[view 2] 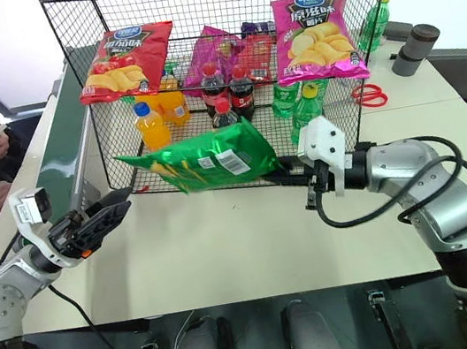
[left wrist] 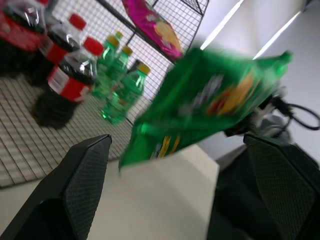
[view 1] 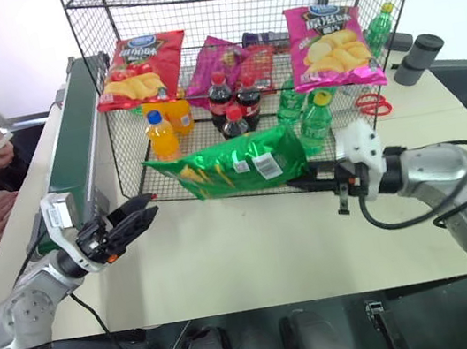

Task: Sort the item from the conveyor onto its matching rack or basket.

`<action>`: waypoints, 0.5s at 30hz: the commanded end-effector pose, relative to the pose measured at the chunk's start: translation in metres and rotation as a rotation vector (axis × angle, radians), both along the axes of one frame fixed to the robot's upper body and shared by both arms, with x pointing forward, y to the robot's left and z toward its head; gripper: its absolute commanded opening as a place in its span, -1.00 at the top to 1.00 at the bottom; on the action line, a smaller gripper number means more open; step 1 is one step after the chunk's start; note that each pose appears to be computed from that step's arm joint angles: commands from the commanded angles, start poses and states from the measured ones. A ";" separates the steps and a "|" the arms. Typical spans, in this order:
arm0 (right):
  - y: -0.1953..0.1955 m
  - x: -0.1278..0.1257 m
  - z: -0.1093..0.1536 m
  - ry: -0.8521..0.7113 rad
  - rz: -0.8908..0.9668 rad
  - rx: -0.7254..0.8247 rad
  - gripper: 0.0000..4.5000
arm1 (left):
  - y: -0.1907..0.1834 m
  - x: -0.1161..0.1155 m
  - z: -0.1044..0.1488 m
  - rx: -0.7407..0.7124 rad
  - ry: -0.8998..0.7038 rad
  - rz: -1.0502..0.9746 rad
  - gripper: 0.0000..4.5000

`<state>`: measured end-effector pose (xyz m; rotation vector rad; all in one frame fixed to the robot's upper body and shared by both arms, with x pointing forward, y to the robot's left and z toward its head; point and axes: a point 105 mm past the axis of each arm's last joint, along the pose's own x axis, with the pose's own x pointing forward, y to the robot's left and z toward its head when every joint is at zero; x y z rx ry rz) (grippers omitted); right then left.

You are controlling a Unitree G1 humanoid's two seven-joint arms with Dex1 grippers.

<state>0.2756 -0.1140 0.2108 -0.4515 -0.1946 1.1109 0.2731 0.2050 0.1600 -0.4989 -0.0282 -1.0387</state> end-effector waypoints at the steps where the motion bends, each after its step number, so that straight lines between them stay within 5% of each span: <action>1: 0.003 -0.012 0.044 -0.304 -0.047 0.003 0.98 | -0.003 -0.007 0.013 0.046 -0.108 0.046 -1.00; 8: 0.004 0.004 0.083 -0.618 -0.151 -0.095 0.98 | -0.013 0.003 0.011 0.084 -0.189 0.112 -1.00; 15: -0.010 0.036 0.089 -0.817 -0.322 -0.264 0.98 | -0.028 0.018 0.018 0.148 -0.324 0.344 -1.00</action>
